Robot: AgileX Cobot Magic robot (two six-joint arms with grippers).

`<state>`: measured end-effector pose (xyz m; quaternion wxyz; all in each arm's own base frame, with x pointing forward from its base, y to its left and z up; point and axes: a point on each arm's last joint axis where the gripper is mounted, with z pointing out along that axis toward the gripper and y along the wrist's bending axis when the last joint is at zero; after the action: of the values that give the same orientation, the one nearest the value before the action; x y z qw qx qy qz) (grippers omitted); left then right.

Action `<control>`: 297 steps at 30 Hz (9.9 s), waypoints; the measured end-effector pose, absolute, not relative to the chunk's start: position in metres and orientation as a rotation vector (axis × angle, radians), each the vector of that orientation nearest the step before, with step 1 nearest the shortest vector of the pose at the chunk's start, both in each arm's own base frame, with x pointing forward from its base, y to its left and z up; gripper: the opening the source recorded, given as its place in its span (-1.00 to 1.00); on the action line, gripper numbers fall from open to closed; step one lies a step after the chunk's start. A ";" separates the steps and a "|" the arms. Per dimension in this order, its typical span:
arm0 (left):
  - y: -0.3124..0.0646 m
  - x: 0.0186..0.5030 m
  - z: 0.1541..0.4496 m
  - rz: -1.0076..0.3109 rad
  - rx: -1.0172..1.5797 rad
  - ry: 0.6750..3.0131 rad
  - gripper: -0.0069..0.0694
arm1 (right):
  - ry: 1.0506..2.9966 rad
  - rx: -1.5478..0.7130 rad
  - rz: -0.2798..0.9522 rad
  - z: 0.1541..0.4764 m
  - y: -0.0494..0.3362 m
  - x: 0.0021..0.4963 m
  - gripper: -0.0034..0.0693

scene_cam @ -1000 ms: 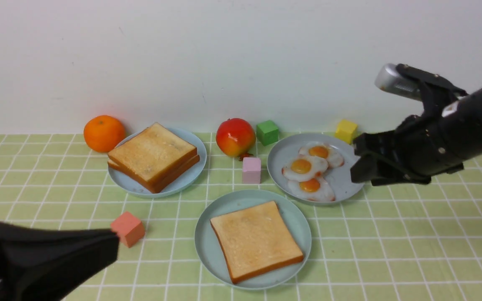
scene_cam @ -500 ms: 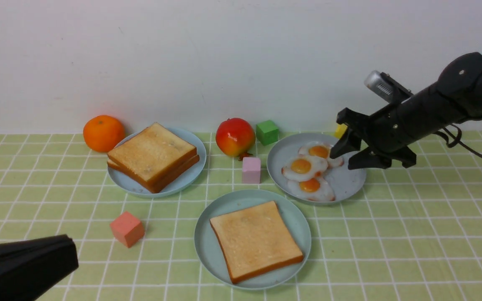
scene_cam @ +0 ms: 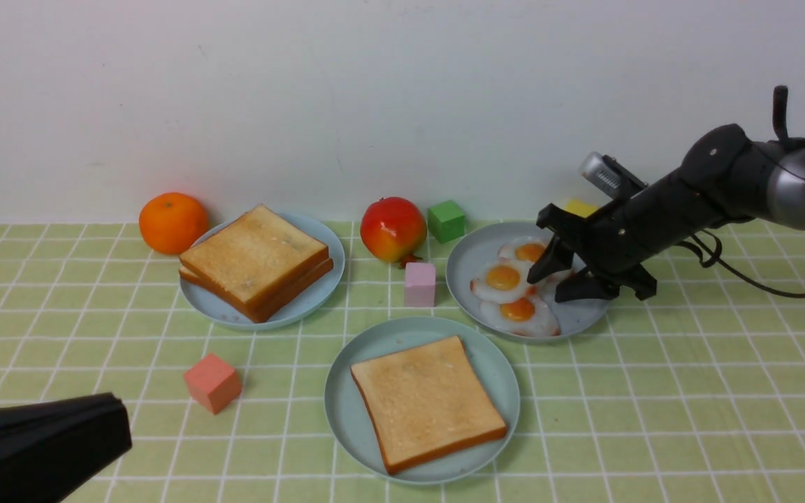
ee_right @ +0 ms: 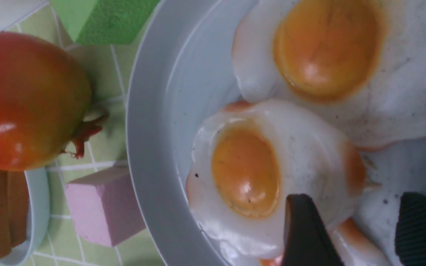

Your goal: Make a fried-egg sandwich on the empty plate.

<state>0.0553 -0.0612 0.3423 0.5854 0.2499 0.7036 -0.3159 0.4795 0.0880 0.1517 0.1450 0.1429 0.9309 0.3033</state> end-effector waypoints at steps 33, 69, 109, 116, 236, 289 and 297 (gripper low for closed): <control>-0.061 0.056 0.342 -0.737 0.583 1.644 -0.85 | 2.555 0.459 1.048 0.148 0.079 0.492 -0.70; -0.061 0.055 0.335 -0.711 0.609 1.716 -0.85 | 2.542 0.106 1.098 0.186 0.195 0.326 -0.69; -0.129 0.131 0.292 -0.492 0.613 2.219 -0.85 | 2.570 -0.318 0.599 0.330 0.091 0.231 -0.83; -0.143 0.225 0.305 -0.301 0.549 2.325 -0.85 | 2.460 -0.360 0.511 0.369 0.068 0.162 -0.90; -0.249 0.279 0.198 -0.070 1.515 2.209 -0.65 | 2.214 -0.407 0.404 0.370 0.033 0.040 -0.73; -0.043 0.043 0.258 -0.701 0.500 1.499 -0.85 | 1.870 -0.032 0.296 0.333 0.002 0.011 -0.91; -0.045 0.042 0.243 -0.694 0.557 1.600 -0.85 | 1.628 0.045 0.419 0.280 0.014 0.054 -0.89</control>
<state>0.0417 -0.0450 0.2434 0.6093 0.2414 0.6929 -0.3005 0.0543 0.0136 0.2804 0.6668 0.0198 0.7215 0.1855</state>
